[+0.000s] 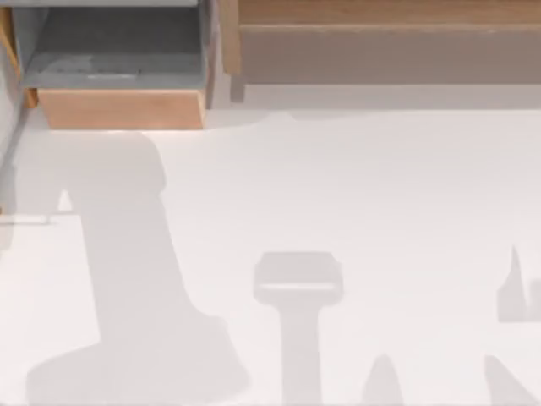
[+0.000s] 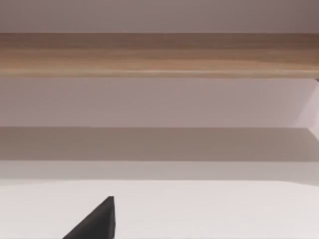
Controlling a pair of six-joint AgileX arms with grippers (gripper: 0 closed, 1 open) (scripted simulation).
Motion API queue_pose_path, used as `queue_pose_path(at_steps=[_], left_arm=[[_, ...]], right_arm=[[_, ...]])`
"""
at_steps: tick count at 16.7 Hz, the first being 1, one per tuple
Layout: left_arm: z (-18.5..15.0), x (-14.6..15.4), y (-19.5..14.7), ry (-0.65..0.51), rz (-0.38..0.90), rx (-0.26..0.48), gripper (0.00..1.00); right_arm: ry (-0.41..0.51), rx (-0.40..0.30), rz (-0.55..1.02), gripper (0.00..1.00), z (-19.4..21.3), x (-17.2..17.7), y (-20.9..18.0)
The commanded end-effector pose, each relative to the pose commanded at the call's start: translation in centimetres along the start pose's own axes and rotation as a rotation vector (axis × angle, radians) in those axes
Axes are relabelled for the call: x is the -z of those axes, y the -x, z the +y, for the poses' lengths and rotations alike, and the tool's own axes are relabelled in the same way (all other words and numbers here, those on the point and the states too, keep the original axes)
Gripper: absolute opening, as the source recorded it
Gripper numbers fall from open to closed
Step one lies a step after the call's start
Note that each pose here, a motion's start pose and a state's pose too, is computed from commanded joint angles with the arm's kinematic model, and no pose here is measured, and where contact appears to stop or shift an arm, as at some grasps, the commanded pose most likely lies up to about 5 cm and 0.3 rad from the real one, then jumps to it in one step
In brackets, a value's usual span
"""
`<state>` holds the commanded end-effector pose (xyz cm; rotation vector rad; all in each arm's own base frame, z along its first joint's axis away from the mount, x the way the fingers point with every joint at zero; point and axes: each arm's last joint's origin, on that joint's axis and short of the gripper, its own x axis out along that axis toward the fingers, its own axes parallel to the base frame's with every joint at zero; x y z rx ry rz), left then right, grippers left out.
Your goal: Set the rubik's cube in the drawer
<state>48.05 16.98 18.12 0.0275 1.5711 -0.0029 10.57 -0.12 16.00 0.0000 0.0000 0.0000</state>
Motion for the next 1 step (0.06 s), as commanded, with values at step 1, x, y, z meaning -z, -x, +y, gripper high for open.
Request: queue_pose_path(at_steps=[1], left_arm=[[0.00,0.00,0.00,0.000,0.000,0.000,1.00]], right_arm=[[0.000,0.000,0.000,1.00,0.00,0.00,0.00]])
